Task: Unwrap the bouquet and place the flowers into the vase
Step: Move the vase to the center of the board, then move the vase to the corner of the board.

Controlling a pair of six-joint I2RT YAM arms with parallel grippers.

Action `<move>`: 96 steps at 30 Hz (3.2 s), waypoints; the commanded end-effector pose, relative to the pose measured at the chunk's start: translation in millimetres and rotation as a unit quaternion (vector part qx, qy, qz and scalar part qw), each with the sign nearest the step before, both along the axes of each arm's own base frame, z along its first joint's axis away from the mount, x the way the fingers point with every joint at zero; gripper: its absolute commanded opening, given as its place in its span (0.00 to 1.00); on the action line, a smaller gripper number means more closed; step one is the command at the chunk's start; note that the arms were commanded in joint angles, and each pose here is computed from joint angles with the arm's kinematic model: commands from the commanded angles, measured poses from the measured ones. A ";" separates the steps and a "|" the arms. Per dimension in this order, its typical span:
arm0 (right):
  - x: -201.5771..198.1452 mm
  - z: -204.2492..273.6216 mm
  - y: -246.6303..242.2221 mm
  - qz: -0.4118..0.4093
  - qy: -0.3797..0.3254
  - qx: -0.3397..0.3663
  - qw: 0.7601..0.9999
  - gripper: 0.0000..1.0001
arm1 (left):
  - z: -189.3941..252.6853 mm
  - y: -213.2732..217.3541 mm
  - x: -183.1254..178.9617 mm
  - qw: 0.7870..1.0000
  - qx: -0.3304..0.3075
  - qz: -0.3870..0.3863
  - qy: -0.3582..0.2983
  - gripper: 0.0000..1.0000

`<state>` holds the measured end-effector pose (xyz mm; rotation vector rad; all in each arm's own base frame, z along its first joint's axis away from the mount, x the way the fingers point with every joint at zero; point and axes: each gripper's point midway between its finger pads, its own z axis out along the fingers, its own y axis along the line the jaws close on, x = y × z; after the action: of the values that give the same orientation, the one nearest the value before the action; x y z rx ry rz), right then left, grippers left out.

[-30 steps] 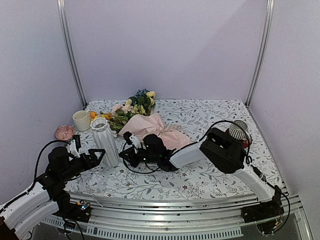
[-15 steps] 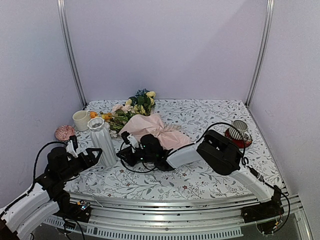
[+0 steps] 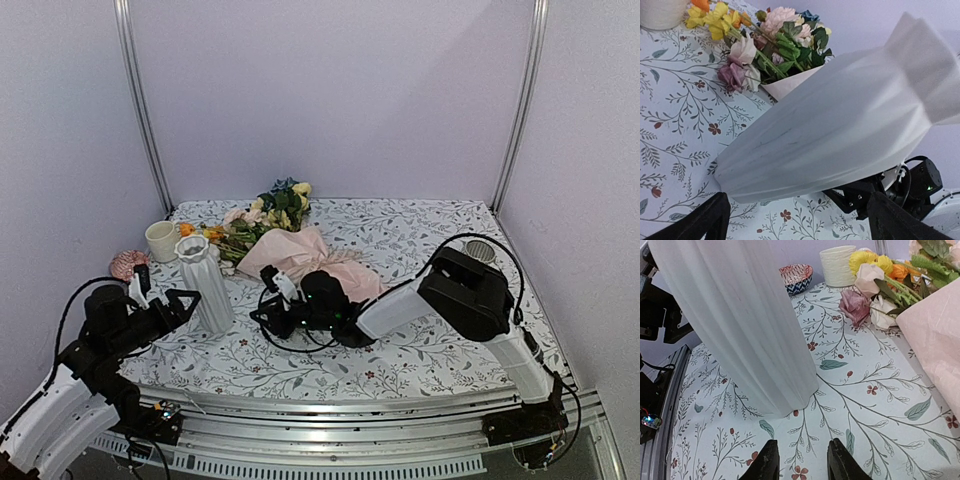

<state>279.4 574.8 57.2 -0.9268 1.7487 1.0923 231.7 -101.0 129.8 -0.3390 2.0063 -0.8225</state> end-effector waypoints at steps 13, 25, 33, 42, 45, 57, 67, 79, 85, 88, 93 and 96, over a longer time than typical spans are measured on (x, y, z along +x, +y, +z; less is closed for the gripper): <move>19.8 115.0 -79.2 -0.066 -0.029 0.029 0.997 0.77 | 223.0 4.2 -5.6 0.983 0.036 -0.016 -0.180 0.98; 64.3 161.1 -195.6 -0.205 -0.053 -0.018 0.977 1.00 | 277.3 -89.8 20.8 0.954 0.013 -0.188 -0.231 0.85; 83.4 161.6 -280.8 -0.314 -0.066 -0.068 0.945 0.99 | 228.3 -170.8 3.2 0.937 0.042 -0.292 -0.189 0.41; 83.3 159.5 -330.1 -0.386 -0.103 -0.078 0.913 1.00 | 121.0 -212.1 -4.3 0.954 0.126 -0.261 -0.079 0.00; 81.8 150.8 -339.3 -0.405 -0.103 -0.070 0.906 1.00 | 89.0 -211.8 -2.0 0.956 0.153 -0.245 -0.053 0.00; 79.2 132.2 -364.5 -0.455 -0.114 -0.064 0.881 1.00 | -29.9 -179.5 16.8 0.914 0.352 -0.171 0.108 0.00; 80.2 130.4 -364.0 -0.454 -0.117 -0.068 0.880 1.00 | -62.6 -154.2 27.2 0.843 0.487 -0.126 0.189 0.00; 81.5 127.2 -362.5 -0.453 -0.118 -0.070 0.881 1.00 | -90.3 -136.7 35.1 0.803 0.537 -0.113 0.233 0.00; 81.7 126.2 -360.7 -0.450 -0.118 -0.071 0.883 1.00 | -100.5 -129.3 33.7 0.782 0.561 -0.102 0.252 0.00; 82.4 125.6 -360.4 -0.449 -0.118 -0.072 0.883 1.00 | -100.8 -123.1 33.1 0.772 0.574 -0.093 0.257 0.00; 83.3 124.4 -359.5 -0.449 -0.118 -0.074 0.883 1.00 | -99.9 -109.3 31.8 0.754 0.597 -0.077 0.263 0.00; 83.4 124.1 -359.4 -0.448 -0.118 -0.074 0.883 1.00 | -101.2 -103.0 31.6 0.749 0.601 -0.073 0.268 0.00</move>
<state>360.1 216.0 180.8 -0.2264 1.7674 0.2282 259.7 -216.9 25.7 0.4315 2.6709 0.6063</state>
